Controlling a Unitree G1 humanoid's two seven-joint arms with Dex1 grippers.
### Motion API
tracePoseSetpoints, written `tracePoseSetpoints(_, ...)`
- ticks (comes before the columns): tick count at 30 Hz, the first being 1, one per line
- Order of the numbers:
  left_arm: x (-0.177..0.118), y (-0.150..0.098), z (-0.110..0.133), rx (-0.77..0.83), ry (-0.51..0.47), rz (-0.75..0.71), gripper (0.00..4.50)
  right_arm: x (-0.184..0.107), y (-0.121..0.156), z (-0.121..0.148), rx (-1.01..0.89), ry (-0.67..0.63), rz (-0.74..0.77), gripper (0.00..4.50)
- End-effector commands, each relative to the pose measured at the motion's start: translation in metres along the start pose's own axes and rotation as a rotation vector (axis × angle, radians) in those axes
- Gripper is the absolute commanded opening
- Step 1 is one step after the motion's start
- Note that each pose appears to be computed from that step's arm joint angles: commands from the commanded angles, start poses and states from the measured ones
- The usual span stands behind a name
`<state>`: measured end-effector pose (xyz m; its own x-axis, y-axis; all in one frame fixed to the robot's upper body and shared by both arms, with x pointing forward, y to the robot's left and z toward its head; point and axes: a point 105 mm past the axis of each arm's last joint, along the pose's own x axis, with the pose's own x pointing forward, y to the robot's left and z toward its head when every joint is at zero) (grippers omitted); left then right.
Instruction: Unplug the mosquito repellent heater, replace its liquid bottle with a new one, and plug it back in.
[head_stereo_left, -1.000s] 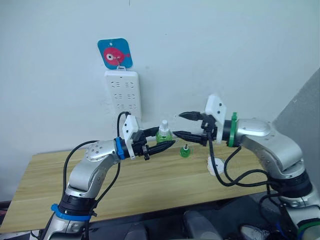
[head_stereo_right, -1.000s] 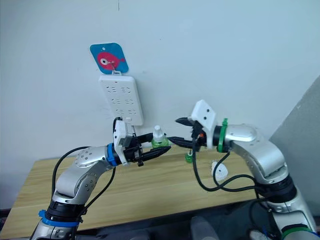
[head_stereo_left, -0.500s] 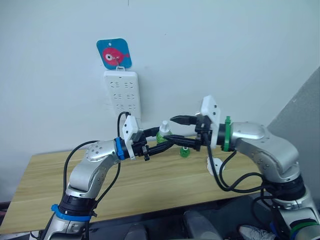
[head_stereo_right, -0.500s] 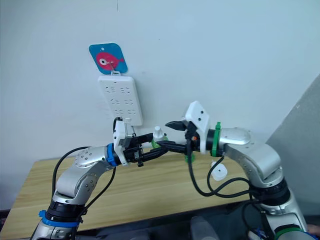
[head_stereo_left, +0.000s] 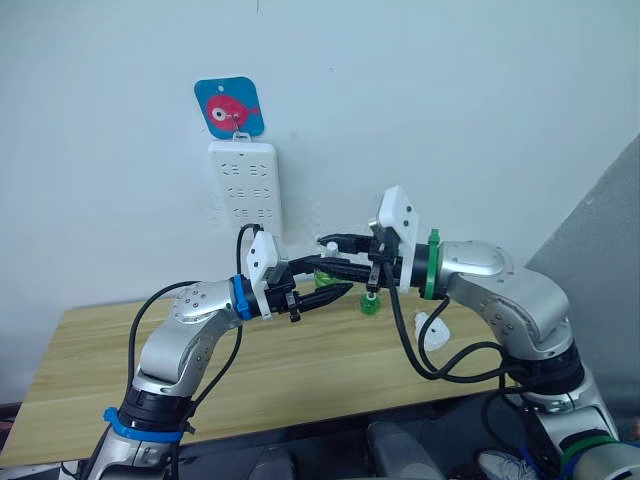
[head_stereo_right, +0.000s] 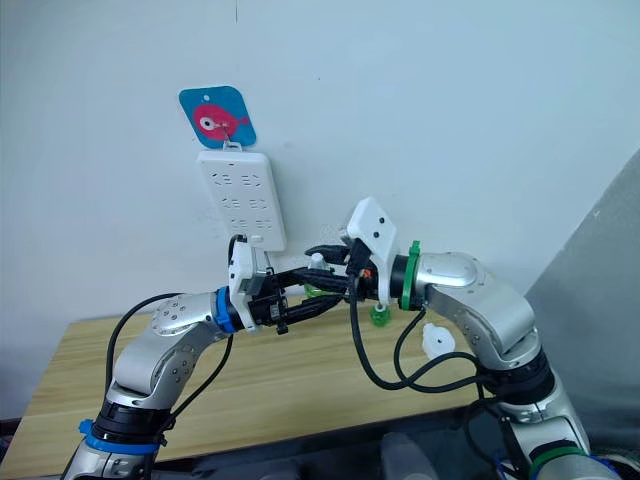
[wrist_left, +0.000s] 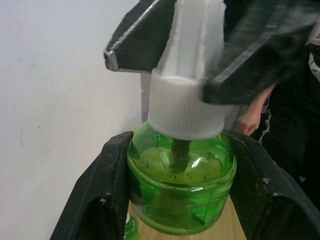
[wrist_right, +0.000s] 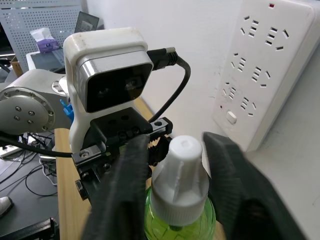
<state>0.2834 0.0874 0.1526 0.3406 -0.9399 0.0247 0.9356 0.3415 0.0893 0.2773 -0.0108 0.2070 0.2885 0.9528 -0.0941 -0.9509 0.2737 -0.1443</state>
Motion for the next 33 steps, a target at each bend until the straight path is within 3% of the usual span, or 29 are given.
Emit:
tracePoseSetpoints(1, 0.002, -0.001, 0.013, 0.049, -0.031, -0.01, 2.31, -0.001, 0.002, 0.015, -0.036, -0.055, 0.021, 1.0)
tracePoseSetpoints(12, 0.002, -0.005, 0.008, 0.041, -0.021, -0.02, 2.31, -0.01, 0.002, 0.041, -0.024, -0.156, 0.095, 1.0)
tracePoseSetpoints(18, -0.003, -0.004, 0.0, 0.032, 0.001, 0.003, 2.31, -0.021, -0.012, 0.061, -0.046, -0.216, 0.033, 1.0)
tracePoseSetpoints(21, -0.017, 0.008, -0.008, 0.024, 0.01, 0.116, 2.31, -0.035, -0.021, 0.057, -0.065, -0.186, -0.055, 1.0)
tracePoseSetpoints(23, -0.027, 0.014, -0.012, 0.037, 0.027, 0.17, 2.31, -0.041, -0.026, 0.041, -0.053, -0.148, -0.131, 1.0)
tracePoseSetpoints(27, -0.049, 0.027, -0.023, 0.049, 0.054, 0.312, 2.31, -0.043, -0.038, -0.015, -0.047, -0.044, -0.324, 1.0)
tracePoseSetpoints(33, -0.068, 0.031, -0.029, 0.079, 0.082, 0.418, 2.31, -0.036, -0.034, -0.09, -0.022, 0.081, -0.459, 1.0)
